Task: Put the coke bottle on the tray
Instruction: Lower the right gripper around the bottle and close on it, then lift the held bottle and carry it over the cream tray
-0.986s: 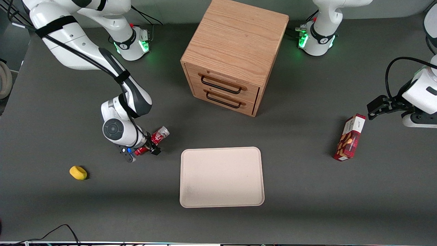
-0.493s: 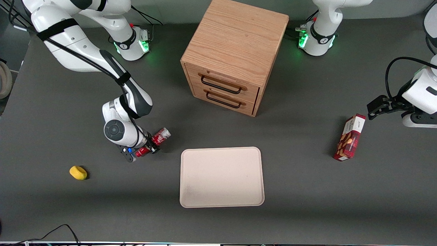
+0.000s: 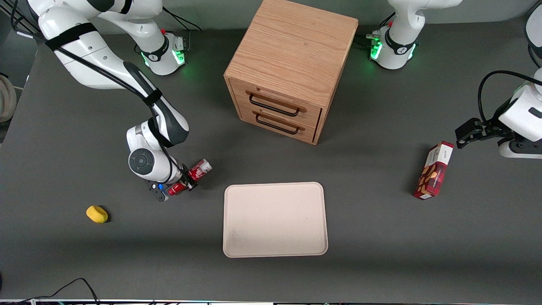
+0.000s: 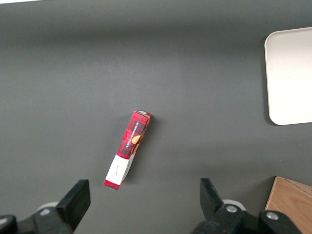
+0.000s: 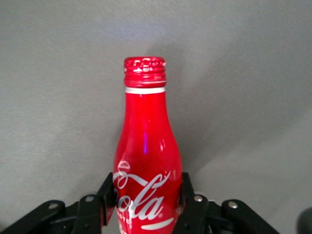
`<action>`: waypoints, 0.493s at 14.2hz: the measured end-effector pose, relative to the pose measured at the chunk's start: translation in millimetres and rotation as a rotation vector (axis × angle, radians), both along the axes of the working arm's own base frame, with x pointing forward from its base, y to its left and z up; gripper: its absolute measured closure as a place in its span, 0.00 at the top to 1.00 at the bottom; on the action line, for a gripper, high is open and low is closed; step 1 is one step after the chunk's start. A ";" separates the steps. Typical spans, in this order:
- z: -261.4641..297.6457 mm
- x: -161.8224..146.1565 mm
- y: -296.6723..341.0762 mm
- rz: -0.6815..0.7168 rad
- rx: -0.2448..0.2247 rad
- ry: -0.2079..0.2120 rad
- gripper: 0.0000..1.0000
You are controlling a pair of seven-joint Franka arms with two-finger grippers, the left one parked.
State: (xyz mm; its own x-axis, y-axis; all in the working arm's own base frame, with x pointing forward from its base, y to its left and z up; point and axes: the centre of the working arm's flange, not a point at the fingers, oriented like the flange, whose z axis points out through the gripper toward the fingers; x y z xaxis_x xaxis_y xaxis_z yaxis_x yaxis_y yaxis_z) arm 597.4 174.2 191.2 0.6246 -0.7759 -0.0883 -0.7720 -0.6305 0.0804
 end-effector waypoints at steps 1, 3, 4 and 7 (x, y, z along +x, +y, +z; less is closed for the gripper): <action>6.6 4.1 2.0 0.012 0.004 -0.013 0.55; 29.9 16.5 6.2 0.052 0.009 -0.042 0.55; 46.6 24.6 7.9 0.075 0.009 -0.053 0.55; 106.6 49.7 12.8 0.127 0.010 -0.098 0.55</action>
State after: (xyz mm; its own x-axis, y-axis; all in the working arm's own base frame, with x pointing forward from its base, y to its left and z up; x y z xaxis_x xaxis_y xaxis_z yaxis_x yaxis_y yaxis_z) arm 647.1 187.1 297.8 0.7237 -0.6895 -0.0291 -0.6898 -0.7240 0.0014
